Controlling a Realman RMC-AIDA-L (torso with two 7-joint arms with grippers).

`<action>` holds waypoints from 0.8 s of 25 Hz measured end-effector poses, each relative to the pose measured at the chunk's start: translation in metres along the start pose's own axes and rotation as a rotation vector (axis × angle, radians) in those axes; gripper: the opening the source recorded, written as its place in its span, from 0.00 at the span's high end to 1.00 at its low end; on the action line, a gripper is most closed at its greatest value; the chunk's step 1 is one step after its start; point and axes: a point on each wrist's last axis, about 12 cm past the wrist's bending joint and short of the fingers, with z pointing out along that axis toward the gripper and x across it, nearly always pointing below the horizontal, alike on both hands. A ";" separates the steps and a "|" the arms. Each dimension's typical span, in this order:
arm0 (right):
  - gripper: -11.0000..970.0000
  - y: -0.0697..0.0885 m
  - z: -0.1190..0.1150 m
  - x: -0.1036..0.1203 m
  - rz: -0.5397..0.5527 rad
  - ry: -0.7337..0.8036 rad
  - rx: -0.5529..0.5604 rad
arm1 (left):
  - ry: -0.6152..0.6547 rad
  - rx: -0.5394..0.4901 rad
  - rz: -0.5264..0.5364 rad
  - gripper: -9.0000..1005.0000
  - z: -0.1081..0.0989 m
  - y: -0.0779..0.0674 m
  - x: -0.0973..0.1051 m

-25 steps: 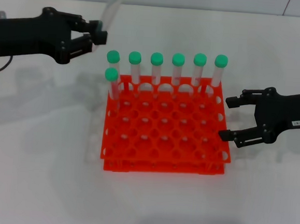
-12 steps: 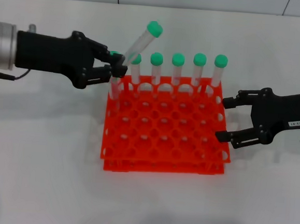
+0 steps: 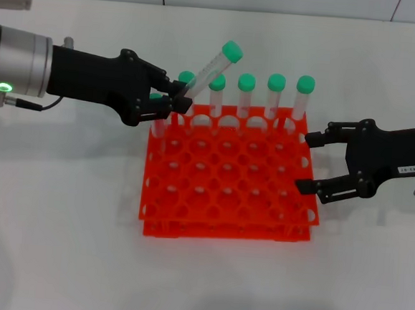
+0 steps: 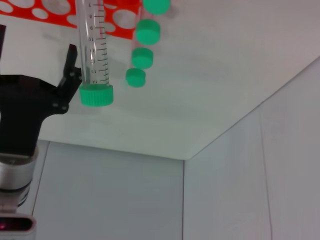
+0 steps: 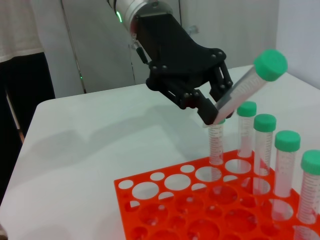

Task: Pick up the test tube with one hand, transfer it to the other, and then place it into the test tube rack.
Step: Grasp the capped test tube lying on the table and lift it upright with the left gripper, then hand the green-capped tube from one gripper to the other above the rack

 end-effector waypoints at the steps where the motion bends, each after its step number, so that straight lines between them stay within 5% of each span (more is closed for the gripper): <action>1: 0.12 0.000 0.000 0.000 0.001 0.000 0.000 | 0.002 -0.006 -0.001 0.79 0.001 0.001 -0.001; 20: 0.12 0.000 0.000 0.000 0.000 -0.006 0.002 | 0.059 0.007 0.030 0.79 0.036 -0.002 -0.002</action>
